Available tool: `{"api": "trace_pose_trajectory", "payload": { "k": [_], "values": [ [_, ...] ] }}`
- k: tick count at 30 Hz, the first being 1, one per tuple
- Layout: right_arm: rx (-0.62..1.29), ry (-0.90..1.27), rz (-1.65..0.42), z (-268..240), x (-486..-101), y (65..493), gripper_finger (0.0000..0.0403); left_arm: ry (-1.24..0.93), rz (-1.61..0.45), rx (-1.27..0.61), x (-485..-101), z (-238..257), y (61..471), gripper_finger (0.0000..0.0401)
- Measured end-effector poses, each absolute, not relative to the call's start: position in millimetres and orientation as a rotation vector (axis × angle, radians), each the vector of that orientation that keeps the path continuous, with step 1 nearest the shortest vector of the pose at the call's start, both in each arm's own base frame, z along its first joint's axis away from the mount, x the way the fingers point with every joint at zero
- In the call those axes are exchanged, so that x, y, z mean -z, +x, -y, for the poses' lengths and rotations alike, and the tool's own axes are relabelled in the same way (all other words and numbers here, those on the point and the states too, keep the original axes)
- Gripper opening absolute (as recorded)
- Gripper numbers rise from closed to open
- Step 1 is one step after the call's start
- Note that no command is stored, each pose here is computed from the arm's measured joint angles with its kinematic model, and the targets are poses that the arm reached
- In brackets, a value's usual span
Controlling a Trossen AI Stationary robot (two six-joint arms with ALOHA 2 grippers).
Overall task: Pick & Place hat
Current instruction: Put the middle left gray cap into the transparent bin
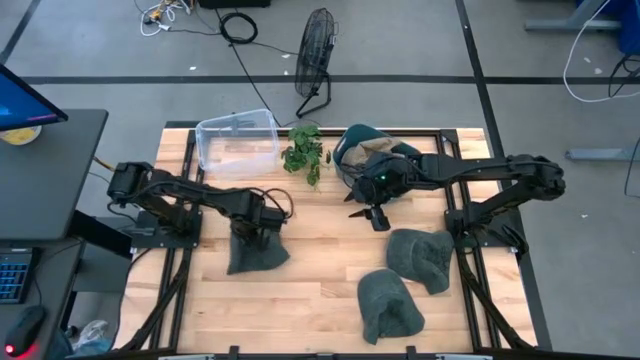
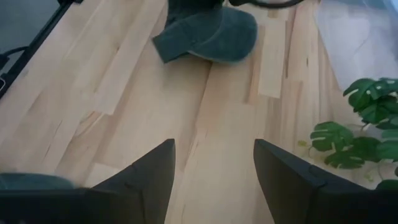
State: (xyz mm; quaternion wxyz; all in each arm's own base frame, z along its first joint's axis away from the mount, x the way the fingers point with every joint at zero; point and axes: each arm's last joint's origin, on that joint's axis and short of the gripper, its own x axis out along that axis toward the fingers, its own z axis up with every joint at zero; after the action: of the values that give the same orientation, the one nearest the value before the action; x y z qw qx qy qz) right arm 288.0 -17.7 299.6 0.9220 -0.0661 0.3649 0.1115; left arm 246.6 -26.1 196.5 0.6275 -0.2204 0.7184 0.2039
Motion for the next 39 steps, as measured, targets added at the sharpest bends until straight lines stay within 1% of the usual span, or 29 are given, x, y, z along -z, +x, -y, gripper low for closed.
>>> {"api": "trace_pose_trajectory", "payload": {
  "k": [6, 11, 17, 21, 26, 31, 35, 39],
  "values": [
    [-0.227, -0.143, -0.723, 17.8, -301.4, 289.7, 0.0222, -0.52, -1.486, -0.572, -269.2, 14.0, 269.6, 0.0009],
    [-0.226, -0.145, -0.718, 17.9, -301.8, 290.1, 0.0222, -0.472, -1.32, -0.746, -330.7, -8.5, 270.2, 0.0007],
    [-0.226, -0.145, -0.718, 17.9, -301.8, 290.0, 0.0222, -0.497, -1.132, -0.974, -372.3, -51.9, 261.1, 0.0013],
    [-0.227, -0.145, -0.719, 17.9, -301.7, 290.0, 0.0222, -0.563, -1.047, -1.113, -382.4, -84.3, 252.1, 0.0011],
    [-0.227, -0.145, -0.719, 17.9, -301.7, 290.0, 0.0222, -0.674, -1.009, -1.267, -382.5, -128.7, 232.9, 0.0013],
    [-0.227, -0.145, -0.72, 17.9, -301.7, 289.9, 0.0222, -0.72, -0.841, -1.453, -385.8, -171.2, 215.0, 0.0014],
    [-0.227, -0.145, -0.72, 17.8, -301.6, 289.9, 0.0222, -0.715, -0.8, -1.545, -383.8, -186.6, 206.5, 0.001],
    [-0.227, -0.145, -0.72, 17.8, -301.6, 289.9, 0.0222, -0.717, -0.842, -1.613, -357.6, -187.8, 209.5, 0.0012]
  ]
}}
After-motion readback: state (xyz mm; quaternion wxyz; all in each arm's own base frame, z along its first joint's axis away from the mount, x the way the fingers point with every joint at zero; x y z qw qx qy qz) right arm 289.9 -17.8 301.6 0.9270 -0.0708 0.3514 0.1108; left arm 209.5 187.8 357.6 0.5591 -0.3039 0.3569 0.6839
